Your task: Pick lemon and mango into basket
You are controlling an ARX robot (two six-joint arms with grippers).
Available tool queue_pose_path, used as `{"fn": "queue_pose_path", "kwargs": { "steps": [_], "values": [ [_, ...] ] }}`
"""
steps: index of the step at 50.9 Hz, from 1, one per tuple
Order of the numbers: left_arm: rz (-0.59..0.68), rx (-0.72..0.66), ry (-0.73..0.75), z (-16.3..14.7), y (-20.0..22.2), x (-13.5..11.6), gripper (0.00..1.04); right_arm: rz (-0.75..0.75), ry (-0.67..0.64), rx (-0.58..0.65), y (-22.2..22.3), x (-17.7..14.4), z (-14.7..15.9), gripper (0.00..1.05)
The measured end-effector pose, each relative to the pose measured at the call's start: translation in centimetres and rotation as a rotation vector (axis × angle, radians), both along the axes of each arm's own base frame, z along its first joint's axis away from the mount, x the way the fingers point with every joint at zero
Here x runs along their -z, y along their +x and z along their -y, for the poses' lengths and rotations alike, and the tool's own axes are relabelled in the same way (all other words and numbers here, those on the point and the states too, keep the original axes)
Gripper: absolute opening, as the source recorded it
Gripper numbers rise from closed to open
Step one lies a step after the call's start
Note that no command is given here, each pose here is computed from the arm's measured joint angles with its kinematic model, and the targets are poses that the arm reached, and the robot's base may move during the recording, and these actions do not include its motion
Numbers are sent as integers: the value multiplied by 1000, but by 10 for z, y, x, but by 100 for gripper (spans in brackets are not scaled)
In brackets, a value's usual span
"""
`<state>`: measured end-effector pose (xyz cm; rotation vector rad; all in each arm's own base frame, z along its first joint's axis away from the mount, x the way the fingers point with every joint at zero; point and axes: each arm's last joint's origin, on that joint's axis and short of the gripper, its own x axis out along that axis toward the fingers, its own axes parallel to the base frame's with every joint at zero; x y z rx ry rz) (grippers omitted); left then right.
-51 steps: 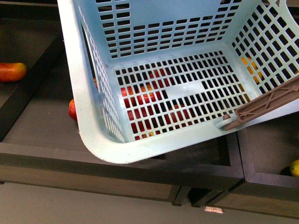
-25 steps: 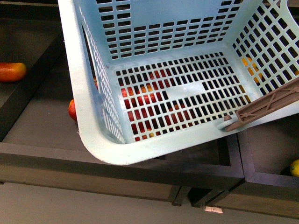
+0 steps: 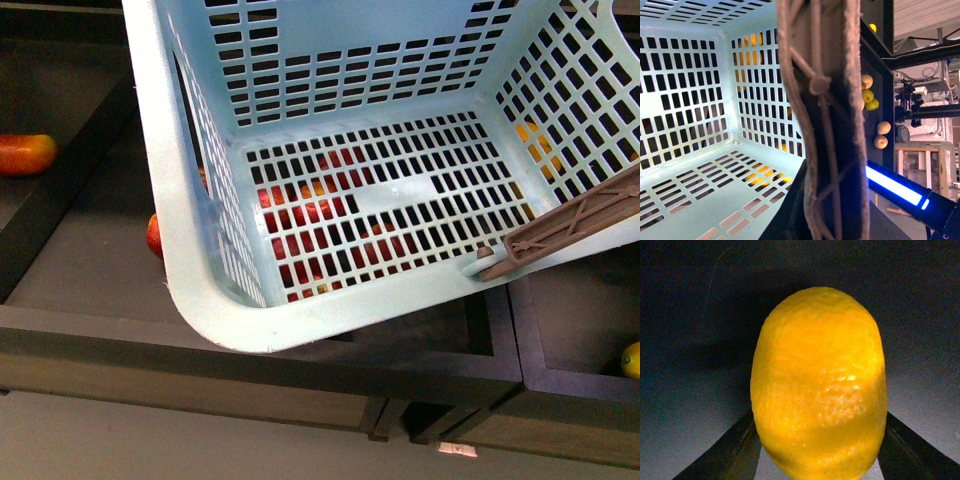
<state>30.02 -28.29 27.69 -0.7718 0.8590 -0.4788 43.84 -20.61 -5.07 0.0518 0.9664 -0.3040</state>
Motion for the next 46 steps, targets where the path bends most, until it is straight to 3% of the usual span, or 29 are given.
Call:
{"fn": "queue_pose_path", "kwargs": {
  "steps": [8, 22, 29, 39, 46],
  "values": [
    [0, 0, 0, 0, 0, 0, 6, 9, 11, 15, -6, 1, 0, 48],
    [0, 0, 0, 0, 0, 0, 6, 47, 44, 27, -29, -17, 0, 48],
    [0, 0, 0, 0, 0, 0, 6, 136, 59, 10, -46, -55, -1, 48],
    [0, 0, 0, 0, 0, 0, 6, 306, 64, -49, -98, -145, -14, 47],
    [0, 0, 0, 0, 0, 0, 6, 374, 71, -85, -128, -185, -28, 47]
  ]
}}
